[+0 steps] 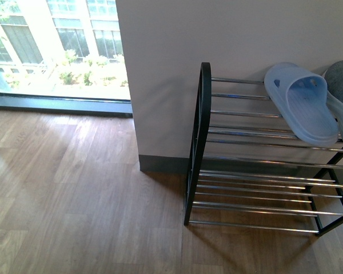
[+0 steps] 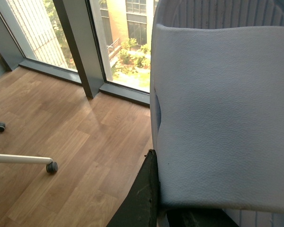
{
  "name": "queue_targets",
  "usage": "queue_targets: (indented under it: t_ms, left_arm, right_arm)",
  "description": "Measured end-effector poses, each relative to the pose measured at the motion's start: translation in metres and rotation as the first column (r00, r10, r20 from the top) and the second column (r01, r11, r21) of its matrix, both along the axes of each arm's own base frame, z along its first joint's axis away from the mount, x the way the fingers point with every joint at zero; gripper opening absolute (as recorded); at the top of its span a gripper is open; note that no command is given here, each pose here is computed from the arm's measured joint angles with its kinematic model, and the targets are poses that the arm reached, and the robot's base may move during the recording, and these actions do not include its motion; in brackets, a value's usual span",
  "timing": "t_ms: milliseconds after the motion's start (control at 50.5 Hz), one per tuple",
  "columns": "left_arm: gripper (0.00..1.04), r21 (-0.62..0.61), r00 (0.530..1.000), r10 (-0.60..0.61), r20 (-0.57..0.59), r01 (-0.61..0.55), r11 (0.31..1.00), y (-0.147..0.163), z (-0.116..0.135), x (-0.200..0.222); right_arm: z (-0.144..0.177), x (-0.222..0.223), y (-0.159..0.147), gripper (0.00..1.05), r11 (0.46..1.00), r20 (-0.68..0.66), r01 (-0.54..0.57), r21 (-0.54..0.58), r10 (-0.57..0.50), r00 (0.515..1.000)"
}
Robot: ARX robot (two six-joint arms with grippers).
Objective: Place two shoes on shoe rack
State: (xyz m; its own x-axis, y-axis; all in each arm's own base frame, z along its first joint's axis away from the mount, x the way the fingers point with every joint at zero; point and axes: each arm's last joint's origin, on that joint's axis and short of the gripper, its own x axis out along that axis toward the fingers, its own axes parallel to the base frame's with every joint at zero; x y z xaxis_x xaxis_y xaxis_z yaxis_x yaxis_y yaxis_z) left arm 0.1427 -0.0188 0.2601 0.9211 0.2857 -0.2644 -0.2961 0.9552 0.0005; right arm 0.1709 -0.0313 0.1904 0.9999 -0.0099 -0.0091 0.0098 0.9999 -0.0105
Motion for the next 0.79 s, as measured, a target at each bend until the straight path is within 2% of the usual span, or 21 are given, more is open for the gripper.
queue_targets:
  t_ms: [416,455,534,792]
  left_arm:
    - [0.02,0.0,1.0,0.0,0.0,0.0,1.0,0.0,0.0,0.0]
    - [0.02,0.0,1.0,0.0,0.0,0.0,1.0,0.0,0.0,0.0]
    - [0.02,0.0,1.0,0.0,0.0,0.0,1.0,0.0,0.0,0.0]
    - [0.02,0.0,1.0,0.0,0.0,0.0,1.0,0.0,0.0,0.0]
  right_arm:
    - [-0.014,-0.028,0.019,0.02,1.0,0.0,-0.005,0.001,0.005,1.0]
    - [-0.015,-0.03,0.023,0.02,1.0,-0.001,0.022,0.0,-0.022,1.0]
    - [-0.019,-0.034,0.03,0.02,1.0,-0.001,-0.008,0.0,0.008,1.0]
    - [-0.018,-0.045,0.031,0.02,1.0,0.026,-0.007,0.0,0.007,1.0]
